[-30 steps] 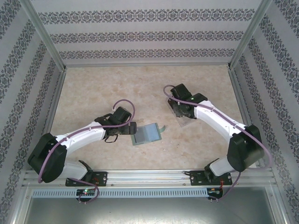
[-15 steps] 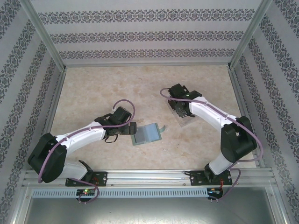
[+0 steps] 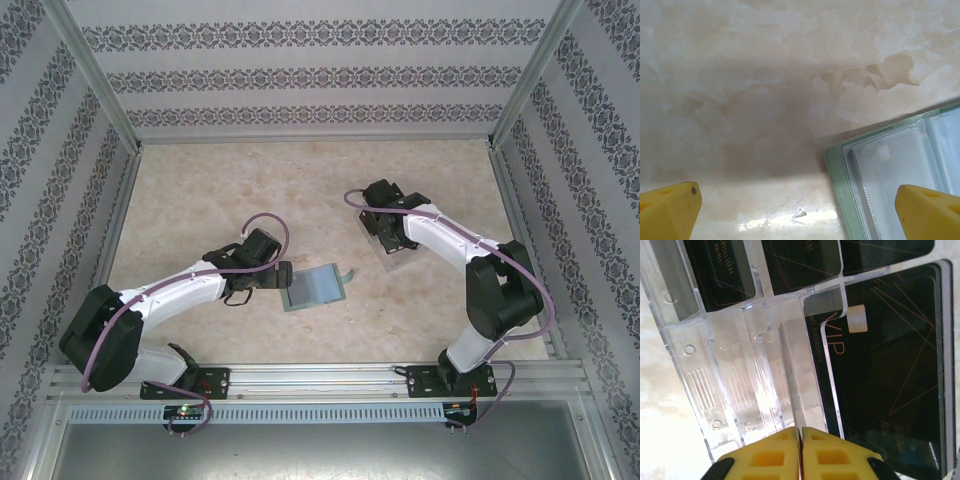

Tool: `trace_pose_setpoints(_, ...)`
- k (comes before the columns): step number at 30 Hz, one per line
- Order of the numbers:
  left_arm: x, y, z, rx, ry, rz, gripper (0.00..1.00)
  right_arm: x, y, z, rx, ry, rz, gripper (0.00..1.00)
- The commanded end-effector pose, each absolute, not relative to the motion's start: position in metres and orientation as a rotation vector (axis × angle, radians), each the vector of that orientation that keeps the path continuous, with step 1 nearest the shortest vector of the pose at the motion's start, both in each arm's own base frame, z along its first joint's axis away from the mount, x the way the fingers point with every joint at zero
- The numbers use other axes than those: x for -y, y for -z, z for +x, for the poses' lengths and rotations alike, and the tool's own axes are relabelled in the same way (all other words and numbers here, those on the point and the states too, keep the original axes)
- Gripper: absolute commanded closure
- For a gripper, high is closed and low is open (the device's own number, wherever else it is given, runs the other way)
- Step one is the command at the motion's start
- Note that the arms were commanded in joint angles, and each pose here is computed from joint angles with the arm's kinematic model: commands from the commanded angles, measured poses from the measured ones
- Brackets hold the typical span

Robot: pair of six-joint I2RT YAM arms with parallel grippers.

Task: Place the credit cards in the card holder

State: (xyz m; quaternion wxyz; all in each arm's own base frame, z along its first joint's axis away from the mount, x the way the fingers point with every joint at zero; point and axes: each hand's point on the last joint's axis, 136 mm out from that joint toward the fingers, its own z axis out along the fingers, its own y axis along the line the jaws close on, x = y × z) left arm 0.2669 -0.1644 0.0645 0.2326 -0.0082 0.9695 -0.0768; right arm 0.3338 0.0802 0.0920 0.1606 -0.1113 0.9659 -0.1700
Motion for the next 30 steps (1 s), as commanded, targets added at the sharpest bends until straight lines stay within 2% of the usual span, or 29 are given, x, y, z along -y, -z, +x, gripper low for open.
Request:
trace_pose_setpoints(1,0.17,-0.072,0.272,-2.641,0.21,0.007,0.0,-0.081,-0.093,0.336,-2.763,0.469,-0.314,0.95)
trace_pose_setpoints(4,0.169,-0.071,0.272,-2.642,0.207,0.01,0.0,-0.083,-0.101,0.337,-2.75,0.459,-0.313,1.0)
trace_pose_setpoints(15,0.168,-0.069,0.272,-2.658,0.175,0.03,0.0,-0.1,-0.159,0.341,-2.624,0.397,-0.345,1.0)
trace_pose_setpoints(18,0.169,-0.069,0.272,-2.665,0.173,0.043,0.0,-0.118,-0.18,0.334,-2.581,0.302,-0.358,1.0)
trace_pose_setpoints(21,0.17,-0.066,0.271,-2.684,0.167,0.067,0.0,-0.149,-0.189,0.32,-2.57,-0.002,-0.312,1.0)
trace_pose_setpoints(26,0.18,-0.062,0.265,-2.701,0.175,0.124,0.0,-0.21,-0.179,0.292,-2.509,-0.698,-0.166,1.0)
trace_pose_setpoints(30,0.19,-0.059,0.259,-2.706,0.135,0.191,0.0,-0.231,-0.161,0.276,-2.458,-1.018,-0.033,1.0)
